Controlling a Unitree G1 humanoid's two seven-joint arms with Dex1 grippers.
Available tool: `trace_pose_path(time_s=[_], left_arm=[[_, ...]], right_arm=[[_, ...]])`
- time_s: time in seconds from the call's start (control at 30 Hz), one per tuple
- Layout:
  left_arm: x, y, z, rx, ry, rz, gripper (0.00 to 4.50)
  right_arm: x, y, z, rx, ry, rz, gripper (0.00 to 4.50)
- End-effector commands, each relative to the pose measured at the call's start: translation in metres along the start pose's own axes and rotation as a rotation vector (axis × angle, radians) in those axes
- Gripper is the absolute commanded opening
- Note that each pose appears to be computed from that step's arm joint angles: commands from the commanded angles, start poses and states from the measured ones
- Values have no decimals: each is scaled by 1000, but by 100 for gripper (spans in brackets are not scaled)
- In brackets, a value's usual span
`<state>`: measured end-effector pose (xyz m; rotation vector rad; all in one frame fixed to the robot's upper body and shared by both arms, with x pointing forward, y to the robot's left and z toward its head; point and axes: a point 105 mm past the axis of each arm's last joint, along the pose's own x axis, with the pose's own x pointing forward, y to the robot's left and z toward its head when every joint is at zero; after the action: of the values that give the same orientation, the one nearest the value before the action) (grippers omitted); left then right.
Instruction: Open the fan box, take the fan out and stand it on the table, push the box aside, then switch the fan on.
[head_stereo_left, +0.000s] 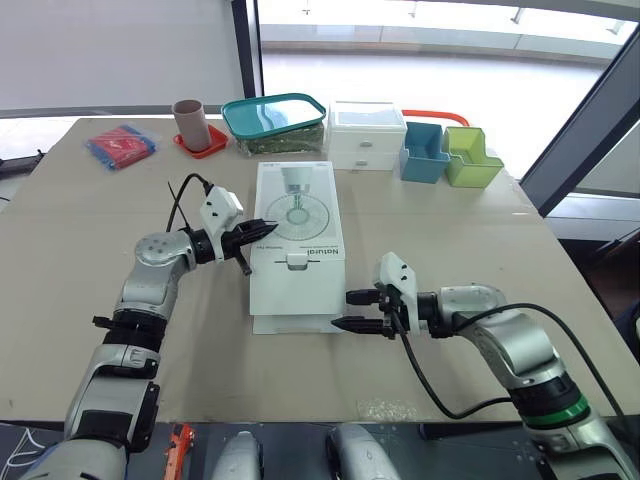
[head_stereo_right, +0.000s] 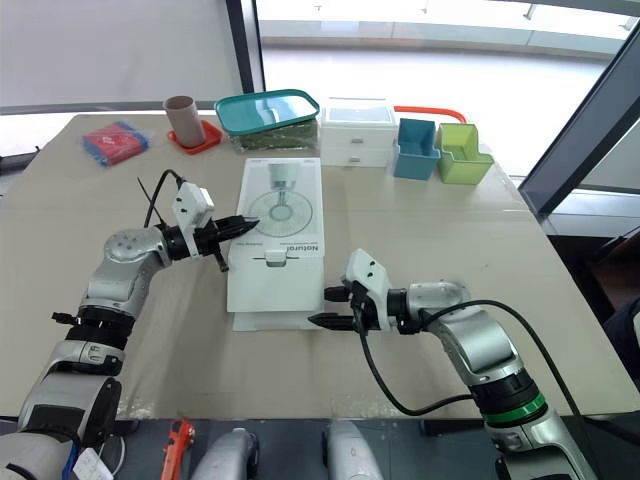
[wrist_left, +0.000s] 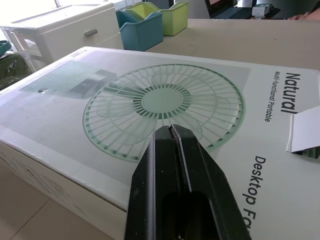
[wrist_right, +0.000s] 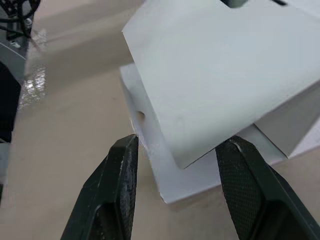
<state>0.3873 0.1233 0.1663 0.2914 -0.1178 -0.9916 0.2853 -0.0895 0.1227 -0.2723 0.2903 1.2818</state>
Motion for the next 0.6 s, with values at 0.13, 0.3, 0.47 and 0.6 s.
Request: trace_pose_path(time_s=[0.13, 0.3, 0.47, 0.6], left_arm=[[-8, -1, -10, 1, 73, -84, 0], [-20, -4, -8, -32, 100, -176, 0], [-24, -2, -9, 3, 136, -214, 0], [-22, -1, -8, 13, 134, -219, 0]], right_arm=[[-5, 9, 23, -44, -69, 27, 240], [-6, 8, 22, -41, -67, 14, 240], [-9, 8, 30, -21, -114, 24, 240], [-13, 6, 51, 11, -216, 38, 240]])
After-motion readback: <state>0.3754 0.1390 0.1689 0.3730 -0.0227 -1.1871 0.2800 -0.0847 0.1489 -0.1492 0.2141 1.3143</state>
